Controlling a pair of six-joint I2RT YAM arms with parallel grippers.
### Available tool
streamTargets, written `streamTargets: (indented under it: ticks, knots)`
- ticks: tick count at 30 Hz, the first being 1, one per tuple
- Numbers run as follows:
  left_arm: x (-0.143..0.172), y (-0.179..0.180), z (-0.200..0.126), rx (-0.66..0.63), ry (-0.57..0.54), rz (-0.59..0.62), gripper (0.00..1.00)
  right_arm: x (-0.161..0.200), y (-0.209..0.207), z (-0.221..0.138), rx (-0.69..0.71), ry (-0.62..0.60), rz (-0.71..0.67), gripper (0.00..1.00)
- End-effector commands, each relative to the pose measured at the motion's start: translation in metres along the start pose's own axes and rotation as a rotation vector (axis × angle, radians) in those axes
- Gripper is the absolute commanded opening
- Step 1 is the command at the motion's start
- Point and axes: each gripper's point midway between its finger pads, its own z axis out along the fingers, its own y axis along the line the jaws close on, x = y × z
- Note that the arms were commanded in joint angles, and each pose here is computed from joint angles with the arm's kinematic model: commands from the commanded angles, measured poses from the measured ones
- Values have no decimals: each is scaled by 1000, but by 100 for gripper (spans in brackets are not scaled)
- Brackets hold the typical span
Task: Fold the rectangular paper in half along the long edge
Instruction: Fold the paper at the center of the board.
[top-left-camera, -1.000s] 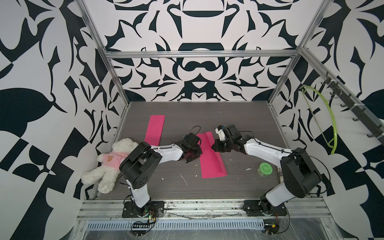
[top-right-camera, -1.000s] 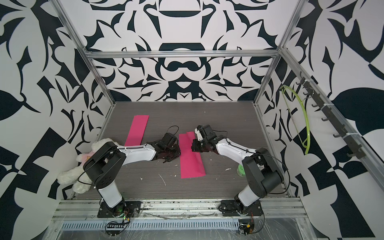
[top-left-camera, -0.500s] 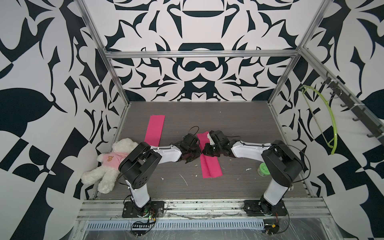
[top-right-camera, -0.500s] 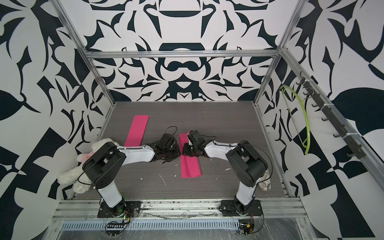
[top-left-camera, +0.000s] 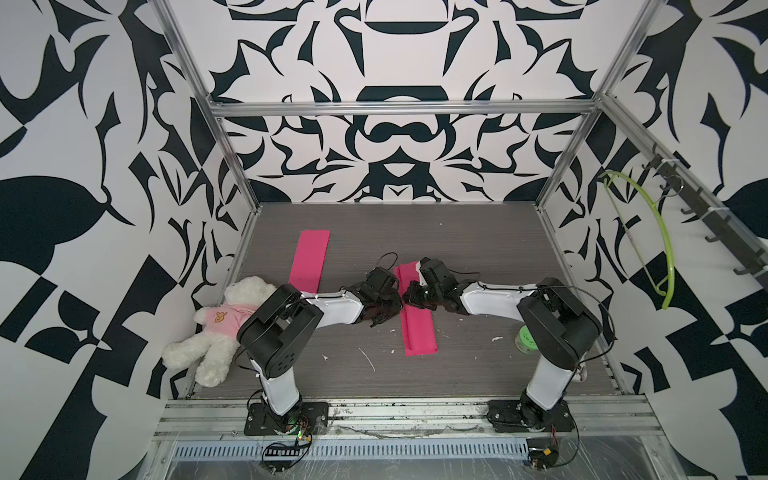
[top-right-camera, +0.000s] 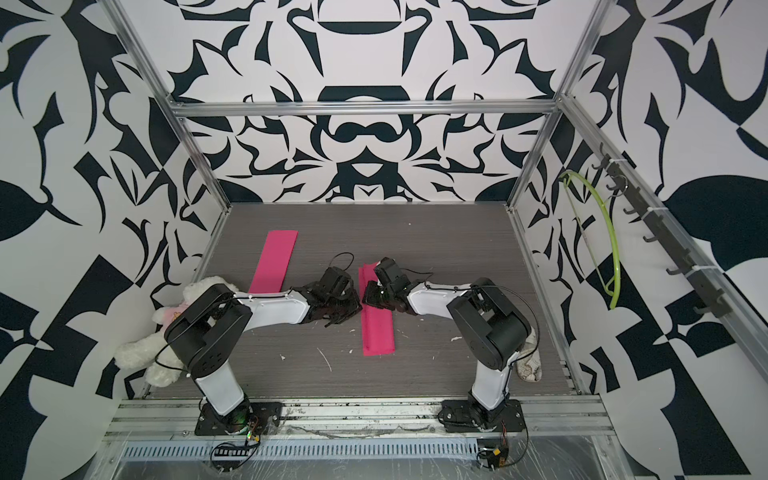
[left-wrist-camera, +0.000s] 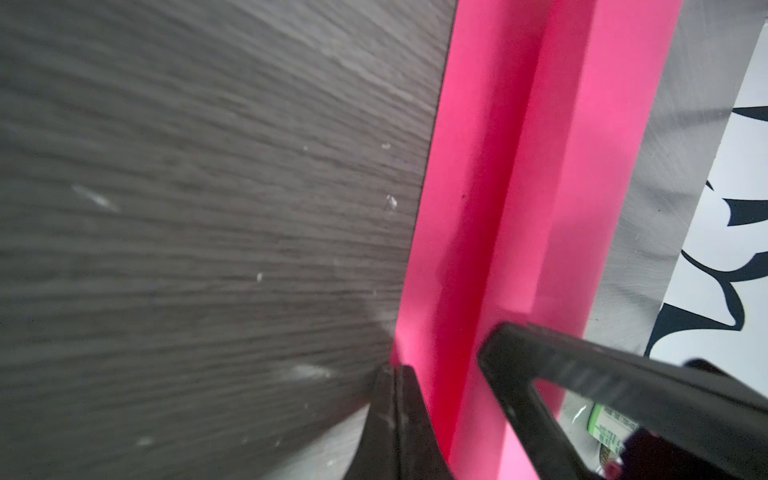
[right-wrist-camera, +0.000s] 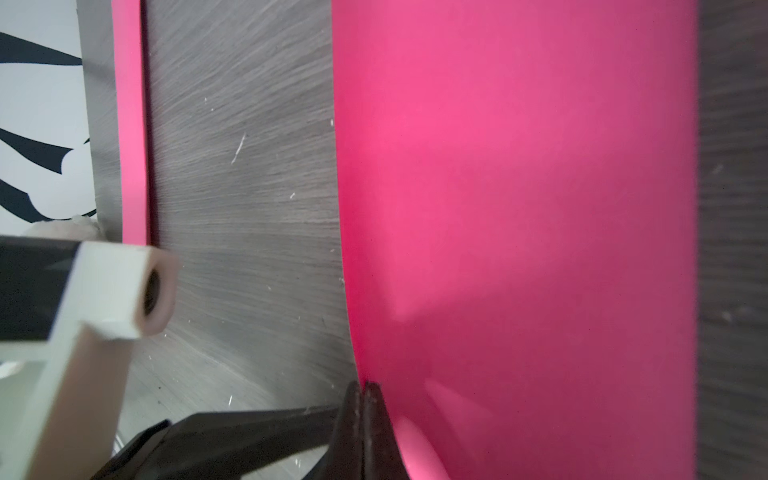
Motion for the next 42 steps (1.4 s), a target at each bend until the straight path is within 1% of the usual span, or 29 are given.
streamTargets:
  ticks: [1,13,23,29,30,32,34,37,40,42]
  knots:
    - [26,67,5,-218,78,-39,0,-4,6,2,-17,-24,1,0]
    - [25,68,5,-220,76,-40,0,4,-4,9,7,6,1,0]
    - [26,70,1,-222,70,-44,0,8,-14,12,31,5,18,0]
    - [20,70,-9,-230,36,-43,0,11,-17,12,38,12,17,12]
    - [19,71,-11,-236,25,-42,2,11,-18,12,39,12,17,14]
    - [14,72,-18,-248,-3,-42,8,12,-19,13,42,15,15,17]
    - [11,75,-23,-255,-23,-45,10,12,-19,13,39,18,15,20]
    - [7,78,-28,-259,-33,-52,11,13,-18,14,33,23,15,22]
    - [6,81,-28,-263,-33,-57,11,14,-17,15,23,28,16,26]
    - [6,81,-28,-259,-30,-54,12,14,-13,14,6,29,18,27]
